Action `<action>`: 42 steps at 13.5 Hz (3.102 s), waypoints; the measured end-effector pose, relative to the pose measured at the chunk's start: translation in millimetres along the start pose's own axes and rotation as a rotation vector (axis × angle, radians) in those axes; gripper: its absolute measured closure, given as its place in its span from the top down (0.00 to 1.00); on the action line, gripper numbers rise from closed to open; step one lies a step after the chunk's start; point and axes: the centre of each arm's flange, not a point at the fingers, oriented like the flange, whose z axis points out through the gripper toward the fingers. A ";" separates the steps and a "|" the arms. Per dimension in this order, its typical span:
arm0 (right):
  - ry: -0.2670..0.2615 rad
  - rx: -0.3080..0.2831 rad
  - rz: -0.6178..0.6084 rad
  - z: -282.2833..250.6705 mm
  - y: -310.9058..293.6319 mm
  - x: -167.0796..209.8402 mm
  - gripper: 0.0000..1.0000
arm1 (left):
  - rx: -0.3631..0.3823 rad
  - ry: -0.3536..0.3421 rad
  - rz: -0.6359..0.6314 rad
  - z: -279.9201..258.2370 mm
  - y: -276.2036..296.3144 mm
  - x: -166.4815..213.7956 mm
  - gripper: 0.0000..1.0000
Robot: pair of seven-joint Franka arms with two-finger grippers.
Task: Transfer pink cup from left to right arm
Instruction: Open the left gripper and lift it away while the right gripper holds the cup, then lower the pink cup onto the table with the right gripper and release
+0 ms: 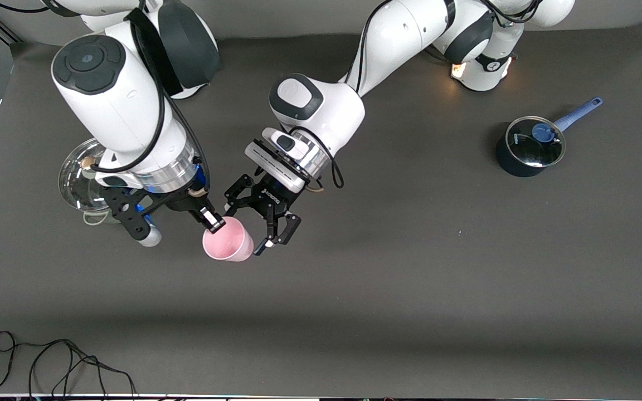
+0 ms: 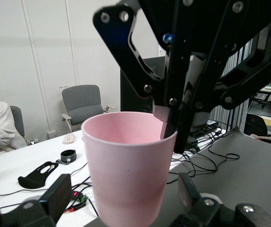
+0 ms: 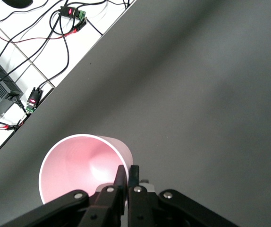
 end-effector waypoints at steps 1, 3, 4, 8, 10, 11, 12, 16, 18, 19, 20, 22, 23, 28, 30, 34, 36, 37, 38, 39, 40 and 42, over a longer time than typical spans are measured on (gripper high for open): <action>0.011 -0.005 -0.009 0.6 4.3 12.1 0.04 | 0.001 0.002 0.011 -0.1 -0.7 1.4 1.00; 0.029 -0.014 -0.015 1.6 19.4 50.5 0.04 | 0.015 -0.001 0.020 -0.5 -11.8 3.4 1.00; 0.036 -0.017 -0.014 1.3 29.2 72.7 0.04 | 0.021 -0.004 0.020 -0.4 -20.9 4.8 1.00; 0.039 -0.063 -0.075 0.0 79.6 153.6 0.04 | 0.017 -0.021 0.017 5.3 -58.1 2.3 1.00; 0.032 -0.088 -0.150 -12.2 116.6 195.9 0.04 | 0.008 -0.028 0.014 8.0 -76.9 1.1 1.00; 0.024 -0.098 -0.204 -19.3 139.5 218.7 0.04 | -0.015 -0.031 0.012 9.9 -88.0 3.0 1.00; 0.014 -0.101 -0.265 -24.0 163.4 242.3 0.04 | -0.040 -0.034 0.010 10.2 -103.6 7.8 1.00; -0.033 -0.075 -0.515 -26.0 249.8 319.4 0.04 | -0.201 -0.058 -0.005 -14.1 -211.4 42.1 1.00; -0.063 -0.067 -0.622 -26.1 284.7 341.7 0.04 | -0.302 -0.073 -0.028 -43.9 -284.3 51.2 1.00; -0.079 -0.068 -0.660 -25.1 295.4 347.0 0.04 | -0.350 -0.081 -0.045 -61.6 -319.2 50.9 1.00; -0.093 -0.069 -0.680 -22.3 301.3 349.5 0.04 | -0.398 -0.090 -0.058 -80.8 -350.4 49.1 1.00; -0.117 -0.059 -0.705 -6.1 302.0 349.7 0.04 | -0.501 -0.140 -0.060 -123.2 -407.8 36.5 1.00; -0.114 -0.043 -0.720 7.0 299.0 350.4 0.04 | -0.560 -0.193 -0.063 -148.7 -436.5 27.4 1.00; -0.079 -0.010 -0.825 109.7 303.3 355.5 0.04 | -0.696 -0.641 -0.117 -314.8 -549.6 17.5 1.00; -0.035 0.001 -0.837 165.6 310.9 349.1 0.04 | -0.598 -0.860 -0.116 -364.4 -561.0 39.8 1.00; -0.059 0.010 -0.865 243.7 330.4 331.2 0.04 | -0.308 -1.137 -0.244 -407.5 -545.8 93.4 1.00; -0.071 0.020 -0.865 268.8 329.6 326.4 0.04 | -0.137 -1.211 -0.384 -414.8 -540.1 106.5 1.00; -0.073 0.021 -0.868 281.1 327.8 323.9 0.04 | -0.049 -1.248 -0.466 -415.6 -537.0 109.0 1.00; -0.073 0.022 -0.871 292.7 326.6 321.8 0.04 | 0.024 -1.283 -0.521 -414.8 -533.7 110.1 1.00; -0.071 0.021 -0.871 302.0 326.6 320.9 0.04 | 0.077 -1.316 -0.557 -412.6 -529.0 110.5 1.00; -0.065 0.021 -0.871 308.7 327.0 321.0 0.04 | 0.132 -1.359 -0.596 -410.1 -522.4 110.2 1.00; -0.052 0.019 -0.870 319.1 327.9 321.4 0.04 | 0.249 -1.446 -0.676 -396.6 -498.7 111.5 1.00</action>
